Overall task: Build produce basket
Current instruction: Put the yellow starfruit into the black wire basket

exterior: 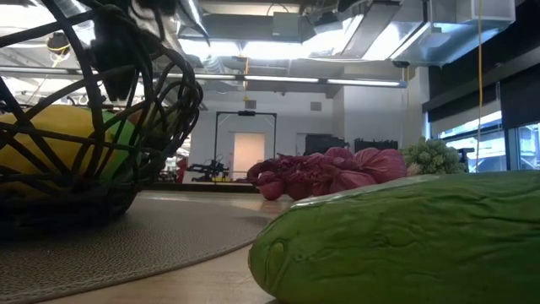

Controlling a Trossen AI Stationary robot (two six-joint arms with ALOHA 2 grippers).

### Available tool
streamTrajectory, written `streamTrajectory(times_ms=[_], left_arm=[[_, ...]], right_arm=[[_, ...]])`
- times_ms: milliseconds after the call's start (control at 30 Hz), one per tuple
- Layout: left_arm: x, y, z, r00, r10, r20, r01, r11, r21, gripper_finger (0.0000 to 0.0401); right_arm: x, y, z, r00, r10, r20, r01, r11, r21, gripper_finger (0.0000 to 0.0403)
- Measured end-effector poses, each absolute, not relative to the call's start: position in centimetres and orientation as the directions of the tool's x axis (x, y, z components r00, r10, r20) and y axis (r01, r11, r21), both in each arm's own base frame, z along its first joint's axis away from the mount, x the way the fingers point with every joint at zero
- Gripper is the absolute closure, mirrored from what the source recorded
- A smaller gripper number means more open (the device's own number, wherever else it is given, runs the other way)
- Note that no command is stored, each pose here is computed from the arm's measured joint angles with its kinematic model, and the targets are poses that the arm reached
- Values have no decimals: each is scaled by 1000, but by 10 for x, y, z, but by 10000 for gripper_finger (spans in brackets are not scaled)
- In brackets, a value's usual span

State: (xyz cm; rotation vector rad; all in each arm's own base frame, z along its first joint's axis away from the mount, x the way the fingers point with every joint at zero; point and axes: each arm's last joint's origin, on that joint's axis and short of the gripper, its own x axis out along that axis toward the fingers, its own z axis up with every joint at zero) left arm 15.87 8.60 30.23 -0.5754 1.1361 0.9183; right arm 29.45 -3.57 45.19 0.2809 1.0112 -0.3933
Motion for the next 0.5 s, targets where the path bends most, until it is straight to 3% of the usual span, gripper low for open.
streamTrajectory(times_ms=[500], left_arm=[[190,153,232,-65,25,-998,-610,790,60,269]], right_arm=[[295,-34,452,479,-136,-867,381,922,65,244]])
